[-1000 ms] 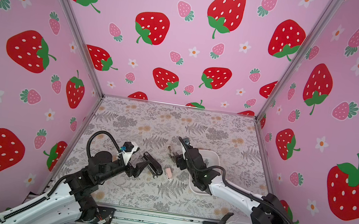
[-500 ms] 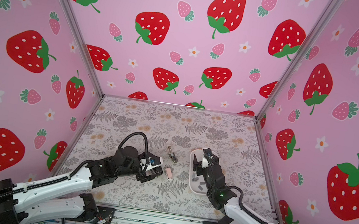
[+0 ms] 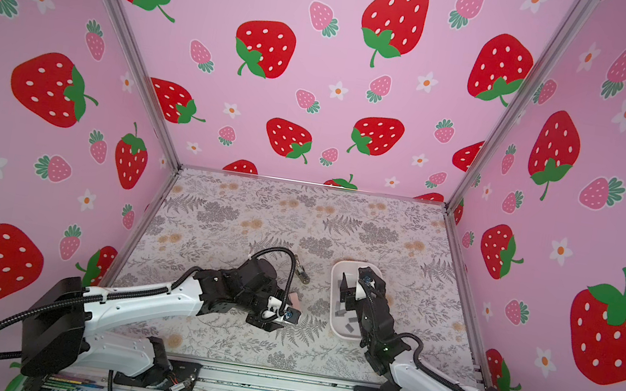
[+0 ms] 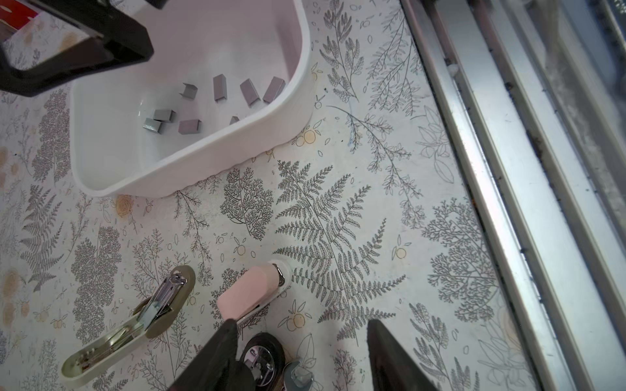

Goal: Load the staples into the stapler

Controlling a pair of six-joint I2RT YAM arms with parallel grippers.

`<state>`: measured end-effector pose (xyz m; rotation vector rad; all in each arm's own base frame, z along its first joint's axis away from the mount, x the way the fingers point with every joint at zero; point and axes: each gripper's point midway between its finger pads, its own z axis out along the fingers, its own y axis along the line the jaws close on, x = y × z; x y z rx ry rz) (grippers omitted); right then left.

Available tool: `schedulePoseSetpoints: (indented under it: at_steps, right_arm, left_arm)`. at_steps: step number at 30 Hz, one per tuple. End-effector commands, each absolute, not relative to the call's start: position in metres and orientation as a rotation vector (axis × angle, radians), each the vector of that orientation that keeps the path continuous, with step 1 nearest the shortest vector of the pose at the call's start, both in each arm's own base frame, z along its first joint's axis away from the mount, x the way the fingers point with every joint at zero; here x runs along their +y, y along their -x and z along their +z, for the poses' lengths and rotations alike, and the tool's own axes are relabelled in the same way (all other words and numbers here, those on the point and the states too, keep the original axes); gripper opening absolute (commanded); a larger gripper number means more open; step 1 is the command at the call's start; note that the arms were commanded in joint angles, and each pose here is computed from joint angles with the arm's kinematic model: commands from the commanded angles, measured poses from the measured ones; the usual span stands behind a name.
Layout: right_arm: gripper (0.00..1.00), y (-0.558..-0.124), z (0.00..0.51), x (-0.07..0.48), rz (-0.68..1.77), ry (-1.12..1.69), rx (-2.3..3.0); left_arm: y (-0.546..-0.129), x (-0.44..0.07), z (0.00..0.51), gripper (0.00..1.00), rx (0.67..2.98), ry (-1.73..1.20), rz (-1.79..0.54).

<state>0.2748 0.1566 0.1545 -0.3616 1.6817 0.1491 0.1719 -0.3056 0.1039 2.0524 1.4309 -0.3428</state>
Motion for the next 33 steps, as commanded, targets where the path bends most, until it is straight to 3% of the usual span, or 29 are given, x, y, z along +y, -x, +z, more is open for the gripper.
schedulePoseSetpoints:
  at_steps: [1, 17, 33]
  right_arm:
    - [0.82, -0.278, 0.167, 0.154, 0.143, 0.324, 1.636]
    - [0.82, -0.273, 0.169, 0.152, 0.172, 0.325, 1.613]
    - [0.82, -0.277, 0.167, 0.152, 0.161, 0.326, 1.626]
  left_arm:
    - [-0.178, -0.316, 0.106, 0.63, 1.339, -2.151, -0.299]
    - [-0.224, -0.334, 0.066, 0.66, 1.286, -2.31, -0.185]
    - [-0.236, -0.329, 0.041, 0.5, 1.348, -2.426, -0.164]
